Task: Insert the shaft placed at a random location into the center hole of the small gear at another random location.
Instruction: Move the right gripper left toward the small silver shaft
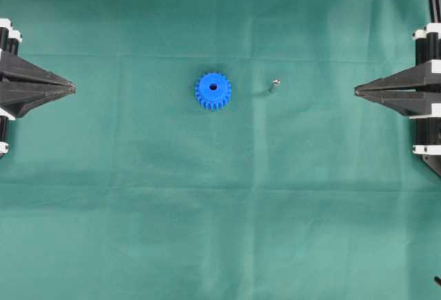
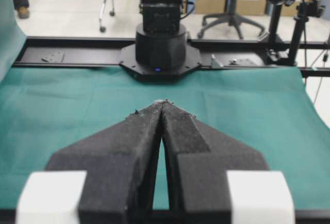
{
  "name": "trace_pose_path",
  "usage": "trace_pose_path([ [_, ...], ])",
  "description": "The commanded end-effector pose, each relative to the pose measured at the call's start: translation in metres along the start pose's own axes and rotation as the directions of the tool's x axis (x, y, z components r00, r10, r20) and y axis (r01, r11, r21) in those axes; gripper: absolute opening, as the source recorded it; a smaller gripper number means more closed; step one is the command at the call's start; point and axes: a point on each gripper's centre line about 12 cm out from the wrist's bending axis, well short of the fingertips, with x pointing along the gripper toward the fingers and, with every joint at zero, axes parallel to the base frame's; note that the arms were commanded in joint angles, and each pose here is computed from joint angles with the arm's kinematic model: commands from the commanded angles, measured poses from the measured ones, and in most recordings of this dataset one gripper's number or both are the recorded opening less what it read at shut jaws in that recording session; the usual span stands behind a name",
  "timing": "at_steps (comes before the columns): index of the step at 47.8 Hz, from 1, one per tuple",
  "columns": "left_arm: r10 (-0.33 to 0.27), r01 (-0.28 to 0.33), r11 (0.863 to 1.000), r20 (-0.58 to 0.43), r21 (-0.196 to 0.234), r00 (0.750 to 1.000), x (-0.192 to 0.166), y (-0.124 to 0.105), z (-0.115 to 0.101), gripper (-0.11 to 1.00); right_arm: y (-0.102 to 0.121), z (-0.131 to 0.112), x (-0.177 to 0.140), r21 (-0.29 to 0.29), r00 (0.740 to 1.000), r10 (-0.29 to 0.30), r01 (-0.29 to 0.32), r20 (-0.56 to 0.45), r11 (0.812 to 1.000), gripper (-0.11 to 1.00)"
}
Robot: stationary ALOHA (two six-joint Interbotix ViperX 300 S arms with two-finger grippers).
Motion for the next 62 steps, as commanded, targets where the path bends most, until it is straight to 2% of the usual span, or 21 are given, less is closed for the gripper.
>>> trace_pose_path([
  [1,0.01,-0.01,1.0,0.014,-0.028,1.0,0.002,0.001,0.005,0.0,0.0,0.01,0.003,0.009,1.0,-0.002,0.002,0.026,1.0,0.0],
  [7,0.01,-0.01,0.999,0.003,-0.035,1.0,0.003,0.001,0.003,0.0,-0.005,-0.003,0.01,0.003,0.999,-0.026,0.026,-0.026,1.0,0.0],
  [16,0.01,-0.01,1.0,0.003,-0.025,1.0,0.002,0.001,0.002,0.0,-0.014,-0.031,0.026,-0.001,0.995,-0.063,0.063,-0.073,0.998,0.0],
  [29,0.01,-0.01,1.0,0.0,-0.025,1.0,0.001,0.001,0.0,0.0,-0.042,-0.083,0.053,0.018,0.973,-0.168,0.173,-0.156,0.985,0.01],
  [33,0.01,-0.01,1.0,-0.003,-0.025,1.0,0.001,0.001,-0.001,0.0,-0.052,-0.099,0.06,0.032,0.963,-0.206,0.215,-0.174,0.976,0.17],
  [42,0.01,-0.01,1.0,-0.009,-0.025,1.0,0.0,0.001,-0.004,0.0,-0.064,-0.138,0.071,0.041,0.934,-0.255,0.274,-0.249,0.961,0.73],
  [43,0.008,-0.009,1.0,-0.011,-0.025,1.0,0.0,0.001,-0.005,0.0,-0.065,-0.142,0.072,0.042,0.93,-0.26,0.28,-0.258,0.959,0.75],
  [49,0.012,-0.012,1.0,-0.014,-0.024,1.0,-0.001,0.002,-0.007,0.0,-0.071,-0.161,0.077,0.048,0.921,-0.284,0.307,-0.267,0.95,0.64],
  [62,0.019,-0.02,0.999,-0.023,-0.03,1.0,-0.002,0.003,-0.01,0.0,-0.072,-0.194,0.08,0.089,0.895,-0.282,0.33,-0.344,0.94,0.64],
])
